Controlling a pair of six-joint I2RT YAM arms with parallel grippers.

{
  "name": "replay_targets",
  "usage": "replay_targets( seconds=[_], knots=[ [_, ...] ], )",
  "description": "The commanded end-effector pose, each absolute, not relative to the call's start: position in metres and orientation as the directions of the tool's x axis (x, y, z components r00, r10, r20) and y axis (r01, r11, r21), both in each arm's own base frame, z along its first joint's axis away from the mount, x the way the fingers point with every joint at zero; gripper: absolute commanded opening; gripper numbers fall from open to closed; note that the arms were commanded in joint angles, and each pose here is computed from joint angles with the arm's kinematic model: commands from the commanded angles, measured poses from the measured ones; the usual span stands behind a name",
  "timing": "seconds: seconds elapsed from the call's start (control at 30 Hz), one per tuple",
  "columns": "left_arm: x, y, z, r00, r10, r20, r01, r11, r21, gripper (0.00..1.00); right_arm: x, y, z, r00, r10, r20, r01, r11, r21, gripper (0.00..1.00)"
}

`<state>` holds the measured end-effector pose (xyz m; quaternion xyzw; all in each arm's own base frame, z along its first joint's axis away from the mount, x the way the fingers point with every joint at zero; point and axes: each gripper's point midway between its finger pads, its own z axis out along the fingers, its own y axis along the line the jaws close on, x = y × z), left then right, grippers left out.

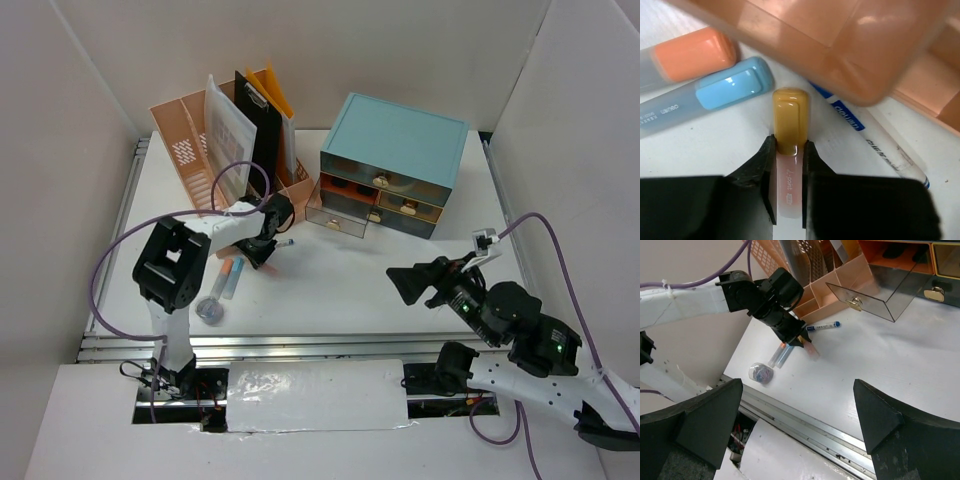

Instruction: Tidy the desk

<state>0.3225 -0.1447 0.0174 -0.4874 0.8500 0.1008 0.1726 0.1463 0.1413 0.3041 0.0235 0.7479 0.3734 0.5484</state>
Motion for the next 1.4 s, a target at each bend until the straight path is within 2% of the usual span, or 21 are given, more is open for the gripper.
replay_targets(
  seconds=[0.0,0.17,0.2,0.3,0.37,0.4,0.47,0.5,0.57,0.63,0.87,0.9,1.0,1.03,1.07,1.1,1.13,1.17,1.23,1.37],
  knots=[
    [0.287,-0.143,0.001,-0.507,-0.796,-0.331,-0.856,0.51,0.085,0.0,0.144,0.142,0.315,-0.376,0.471,-0.798,-0.404,0.692,0.599,1.0],
    [0.283,-0.165,0.057,-0.519,-0.748,-0.413,-0.812,0.582,-0.035,0.0,0.147,0.14,0.318,-0.364,0.474,-0.802,-0.398,0.699,0.594,1.0],
    [0.284,-0.163,0.071,-0.515,-0.717,-0.469,-0.799,0.6,-0.041,0.0,0.147,0.139,0.319,-0.359,0.473,-0.805,-0.398,0.702,0.59,1.0],
    [0.301,-0.19,0.143,-0.468,-0.679,-0.565,-0.721,0.664,-0.2,0.0,0.149,0.135,0.325,-0.343,0.478,-0.809,-0.391,0.71,0.586,1.0],
    [0.308,-0.207,0.171,-0.479,-0.634,-0.607,-0.635,0.728,-0.259,0.0,0.149,0.134,0.329,-0.334,0.483,-0.81,-0.392,0.71,0.585,1.0],
    [0.322,-0.218,0.197,-0.429,-0.664,-0.612,-0.59,0.719,-0.367,0.0,0.15,0.133,0.329,-0.331,0.485,-0.809,-0.386,0.713,0.585,1.0],
    [0.336,-0.233,0.22,-0.435,-0.641,-0.632,-0.477,0.76,-0.442,0.0,0.15,0.133,0.331,-0.33,0.485,-0.81,-0.388,0.712,0.585,1.0],
    [0.347,-0.249,0.241,-0.399,-0.69,-0.604,-0.406,0.724,-0.558,0.0,0.15,0.133,0.331,-0.331,0.484,-0.81,-0.386,0.714,0.585,1.0],
    [0.356,-0.26,0.252,-0.391,-0.684,-0.616,-0.314,0.728,-0.609,0.0,0.15,0.133,0.331,-0.333,0.487,-0.808,-0.383,0.713,0.588,1.0],
    [0.37,-0.277,0.283,-0.336,-0.729,-0.597,-0.202,0.675,-0.71,0.0,0.15,0.133,0.329,-0.338,0.485,-0.807,-0.379,0.715,0.588,1.0],
    [0.415,-0.314,0.298,-0.301,-0.759,-0.577,-0.093,0.625,-0.775,0.0,0.149,0.136,0.324,-0.357,0.476,-0.804,-0.377,0.713,0.591,1.0],
    [0.423,-0.321,0.284,-0.313,-0.749,-0.584,-0.103,0.638,-0.763,0.01,0.149,0.136,0.322,-0.359,0.474,-0.804,-0.374,0.716,0.589,1.0],
    [0.436,-0.326,0.274,-0.323,-0.757,-0.568,-0.134,0.63,-0.765,0.16,0.148,0.135,0.319,-0.362,0.475,-0.802,-0.373,0.715,0.592,1.0],
    [0.438,-0.327,0.273,-0.332,-0.76,-0.559,-0.135,0.624,-0.769,0.32,0.148,0.134,0.319,-0.363,0.476,-0.801,-0.371,0.715,0.593,1.0],
    [0.441,-0.328,0.271,-0.335,-0.763,-0.553,-0.138,0.62,-0.772,0.42,0.148,0.133,0.319,-0.36,0.476,-0.802,-0.373,0.715,0.591,1.0],
    [0.441,-0.329,0.272,-0.336,-0.766,-0.548,-0.133,0.615,-0.778,0.64,0.147,0.133,0.318,-0.363,0.472,-0.804,-0.371,0.718,0.589,1.0],
    [0.443,-0.329,0.273,-0.334,-0.767,-0.547,-0.126,0.612,-0.781,0.78,0.147,0.132,0.319,-0.361,0.47,-0.805,-0.373,0.719,0.587,1.0],
    [0.443,-0.331,0.273,-0.344,-0.766,-0.543,-0.117,0.609,-0.785,0.85,0.148,0.131,0.319,-0.357,0.471,-0.806,-0.369,0.722,0.585,1.0],
    [0.448,-0.33,0.279,-0.344,-0.765,-0.544,-0.102,0.607,-0.789,0.93,0.148,0.133,0.319,-0.358,0.465,-0.81,-0.375,0.722,0.581,1.0],
    [0.45,-0.329,0.289,-0.366,-0.754,-0.546,-0.074,0.609,-0.79,0.98,0.148,0.137,0.317,-0.367,0.455,-0.811,-0.382,0.721,0.578,1.0]
  ],
)
